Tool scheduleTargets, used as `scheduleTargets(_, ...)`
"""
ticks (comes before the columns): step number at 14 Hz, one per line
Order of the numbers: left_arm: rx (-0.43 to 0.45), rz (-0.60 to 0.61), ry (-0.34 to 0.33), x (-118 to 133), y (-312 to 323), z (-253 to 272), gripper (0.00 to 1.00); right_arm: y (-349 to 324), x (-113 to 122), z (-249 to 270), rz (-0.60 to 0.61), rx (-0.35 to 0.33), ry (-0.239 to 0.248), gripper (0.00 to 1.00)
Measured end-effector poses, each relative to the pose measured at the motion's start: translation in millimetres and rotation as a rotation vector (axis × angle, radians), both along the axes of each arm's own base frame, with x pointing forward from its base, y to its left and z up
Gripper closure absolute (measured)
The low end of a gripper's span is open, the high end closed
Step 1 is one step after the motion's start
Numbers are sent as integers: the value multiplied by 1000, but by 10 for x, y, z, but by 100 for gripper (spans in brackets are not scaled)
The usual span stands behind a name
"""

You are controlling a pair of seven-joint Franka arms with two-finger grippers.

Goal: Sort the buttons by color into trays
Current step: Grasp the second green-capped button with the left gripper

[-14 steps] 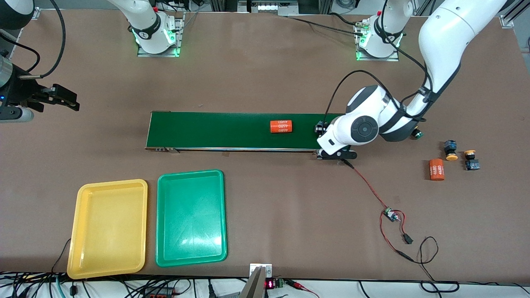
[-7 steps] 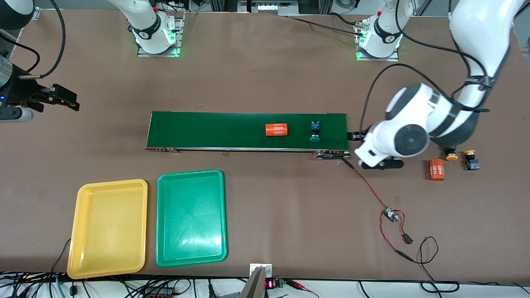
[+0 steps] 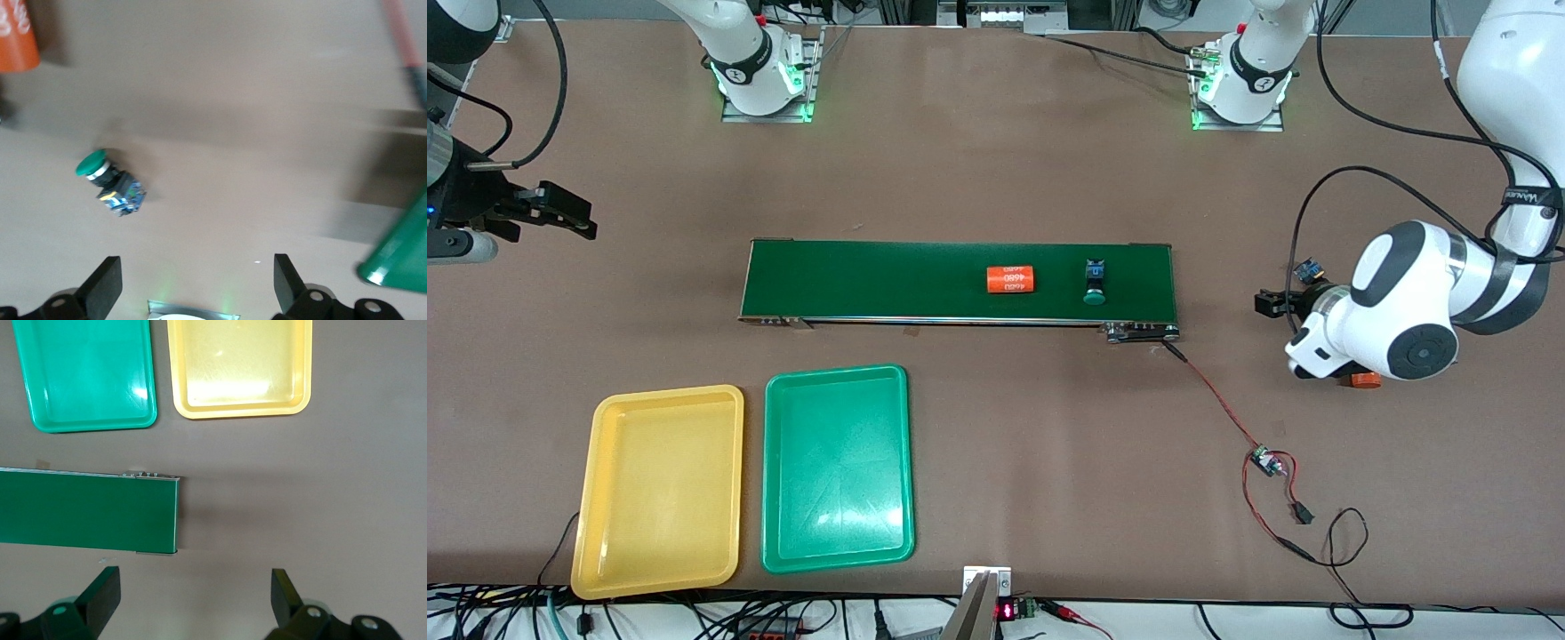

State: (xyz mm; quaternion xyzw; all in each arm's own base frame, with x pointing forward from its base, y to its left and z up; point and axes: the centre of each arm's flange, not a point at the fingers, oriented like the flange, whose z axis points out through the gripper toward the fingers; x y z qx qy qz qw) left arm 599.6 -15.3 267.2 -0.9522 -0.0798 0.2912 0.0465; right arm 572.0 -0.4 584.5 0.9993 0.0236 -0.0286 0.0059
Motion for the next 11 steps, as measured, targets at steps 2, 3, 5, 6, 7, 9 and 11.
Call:
scheduleTargets(2, 35, 71, 30, -57, 297, -159, 0, 0, 0, 0, 0, 0, 0, 0)
scheduleTargets(3, 47, 113, 35, -73, 461, -189, 0, 0, 0, 0, 0, 0, 0, 0)
scheduleTargets(5, 43, 181, 33, -150, 825, -293, 0, 0, 1, 0, 0, 0, 0, 0)
scheduleTargets(6, 33, 210, 24, -227, 973, -412, 0, -1, 1, 0, 0, 0, 0, 0)
scheduleTargets(7, 24, 235, 14, -320, 1060, -556, 2, -1, 1, 1, 0, 0, -1, 0)
scheduleTargets(9, 38, 271, 9, -506, 1125, -806, 2, 0, 1, 0, 0, 0, -1, 0)
scheduleTargets(11, 55, 291, 22, -631, 1133, -928, 3, 0, 1, 0, 0, 0, -1, 0)
